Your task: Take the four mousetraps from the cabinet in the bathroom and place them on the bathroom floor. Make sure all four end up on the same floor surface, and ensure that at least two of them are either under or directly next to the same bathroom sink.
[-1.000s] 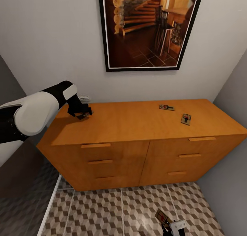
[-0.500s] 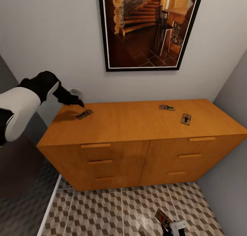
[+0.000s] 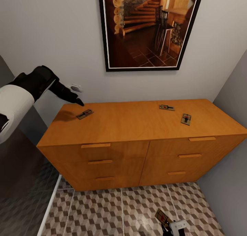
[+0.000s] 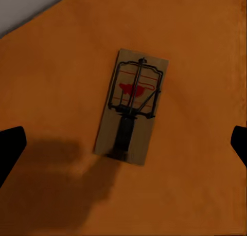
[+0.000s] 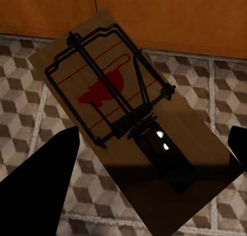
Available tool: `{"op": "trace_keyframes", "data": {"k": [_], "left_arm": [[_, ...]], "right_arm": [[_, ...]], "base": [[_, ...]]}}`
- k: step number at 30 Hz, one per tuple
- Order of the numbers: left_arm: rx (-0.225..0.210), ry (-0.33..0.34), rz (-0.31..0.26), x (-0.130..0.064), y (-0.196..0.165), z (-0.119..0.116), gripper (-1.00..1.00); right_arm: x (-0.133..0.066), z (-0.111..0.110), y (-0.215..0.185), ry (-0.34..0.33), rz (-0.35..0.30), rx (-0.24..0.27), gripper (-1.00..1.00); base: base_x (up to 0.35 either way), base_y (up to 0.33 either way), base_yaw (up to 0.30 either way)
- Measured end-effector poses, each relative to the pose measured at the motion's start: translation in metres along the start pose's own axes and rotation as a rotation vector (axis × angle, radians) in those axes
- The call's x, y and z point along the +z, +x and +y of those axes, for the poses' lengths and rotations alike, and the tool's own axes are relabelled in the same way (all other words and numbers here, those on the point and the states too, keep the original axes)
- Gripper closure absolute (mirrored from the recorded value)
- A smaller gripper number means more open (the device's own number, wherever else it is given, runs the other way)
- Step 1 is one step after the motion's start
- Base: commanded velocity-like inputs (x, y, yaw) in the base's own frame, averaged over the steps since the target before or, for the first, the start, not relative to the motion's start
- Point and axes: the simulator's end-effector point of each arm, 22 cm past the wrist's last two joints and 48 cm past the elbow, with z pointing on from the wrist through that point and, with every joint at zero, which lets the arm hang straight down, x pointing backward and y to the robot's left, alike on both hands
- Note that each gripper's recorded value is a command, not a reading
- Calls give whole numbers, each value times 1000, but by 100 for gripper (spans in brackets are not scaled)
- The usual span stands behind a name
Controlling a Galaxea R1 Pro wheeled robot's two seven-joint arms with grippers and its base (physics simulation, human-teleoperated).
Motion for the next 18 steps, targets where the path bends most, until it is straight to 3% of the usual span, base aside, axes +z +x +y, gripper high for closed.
{"op": "trace_keyframes", "data": {"k": [11, 18], "left_arm": [[80, 59, -35, -1, -5, -11, -100], [89, 52, -49, -4, -2, -1, -100]], "right_arm": [[0, 0, 0, 0, 0, 1, 100], [0, 0, 0, 0, -1, 0, 100]], "base": [[0, 0, 0], [0, 0, 0]]}}
